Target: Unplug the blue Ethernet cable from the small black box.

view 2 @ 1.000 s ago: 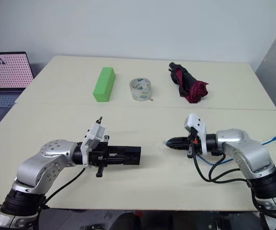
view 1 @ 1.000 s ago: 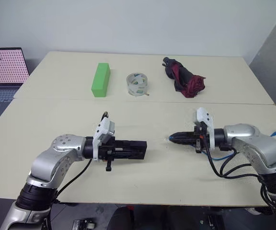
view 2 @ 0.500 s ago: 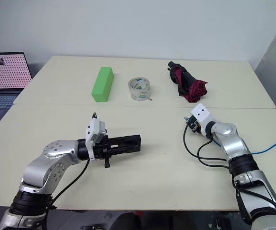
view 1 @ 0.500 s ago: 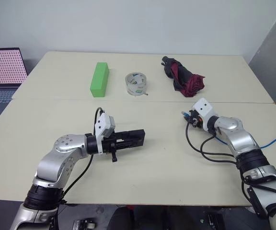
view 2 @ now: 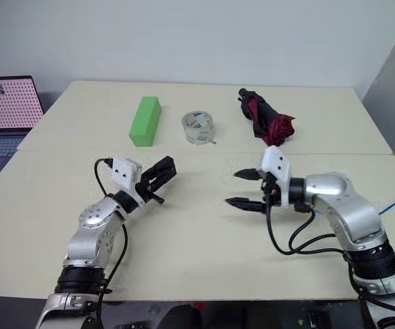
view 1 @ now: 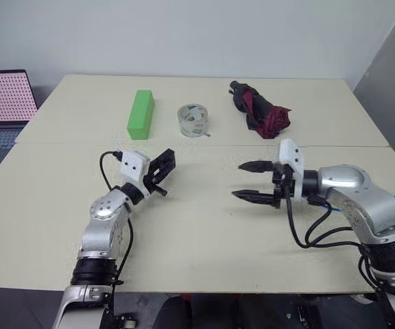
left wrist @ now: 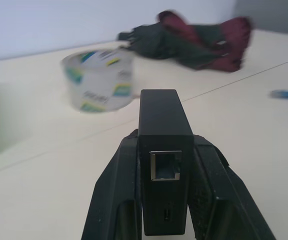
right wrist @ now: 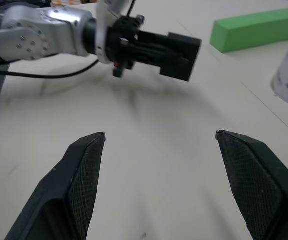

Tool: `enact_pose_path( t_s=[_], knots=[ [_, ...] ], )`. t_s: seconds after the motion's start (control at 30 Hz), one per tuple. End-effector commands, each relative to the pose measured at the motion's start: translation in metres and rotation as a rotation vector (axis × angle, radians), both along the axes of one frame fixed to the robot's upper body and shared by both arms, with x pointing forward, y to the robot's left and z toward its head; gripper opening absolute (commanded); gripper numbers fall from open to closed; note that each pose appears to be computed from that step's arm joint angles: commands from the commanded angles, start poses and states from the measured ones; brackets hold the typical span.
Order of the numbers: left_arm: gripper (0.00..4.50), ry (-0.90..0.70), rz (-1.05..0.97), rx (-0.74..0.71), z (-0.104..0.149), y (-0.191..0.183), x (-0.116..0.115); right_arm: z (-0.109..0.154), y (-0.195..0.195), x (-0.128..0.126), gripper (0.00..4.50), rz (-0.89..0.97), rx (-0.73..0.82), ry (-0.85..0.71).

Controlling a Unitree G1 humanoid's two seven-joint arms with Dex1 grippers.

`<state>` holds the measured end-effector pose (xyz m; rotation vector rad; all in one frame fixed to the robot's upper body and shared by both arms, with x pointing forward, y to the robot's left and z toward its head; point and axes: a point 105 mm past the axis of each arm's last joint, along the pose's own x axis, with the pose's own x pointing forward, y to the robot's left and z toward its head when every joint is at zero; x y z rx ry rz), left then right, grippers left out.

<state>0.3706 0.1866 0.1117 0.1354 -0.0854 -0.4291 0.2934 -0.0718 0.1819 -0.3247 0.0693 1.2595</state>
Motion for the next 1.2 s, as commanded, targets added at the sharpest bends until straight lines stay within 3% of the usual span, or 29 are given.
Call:
enact_pose_path(
  t_s=[0.03,0.1,0.3,0.43,0.7,0.87,1.0,1.2],
  knots=[
    [0.79,-0.065,0.063,-0.028,0.01,0.01,0.006,0.008,0.004,0.001,3.75,-0.01,-0.002,-0.043],
    [1.51,-0.044,0.075,-0.031,0.003,0.011,0.007,0.006,0.004,0.002,3.81,-0.016,-0.004,-0.041],
    [2.58,0.017,0.064,-0.031,-0.014,0.016,-0.005,0.0,0.002,0.003,3.81,-0.039,-0.011,-0.03],
    [3.53,0.044,0.068,0.016,-0.019,0.023,-0.022,-0.005,0.0,0.004,3.81,-0.064,-0.006,-0.018],
    [3.53,0.134,0.042,0.154,-0.017,0.033,-0.06,-0.009,-0.025,0.005,3.81,-0.17,0.015,0.0],
    [3.53,0.186,-0.074,0.252,0.008,0.04,-0.078,-0.001,-0.071,0.006,3.81,-0.31,0.031,-0.006],
    [3.53,0.196,-0.142,0.3,0.033,0.044,-0.083,0.0,-0.098,0.001,3.81,-0.378,0.03,0.012],
    [3.53,0.201,-0.187,0.322,0.049,0.046,-0.084,-0.004,-0.113,-0.006,3.81,-0.41,-0.003,0.035]
  ],
)
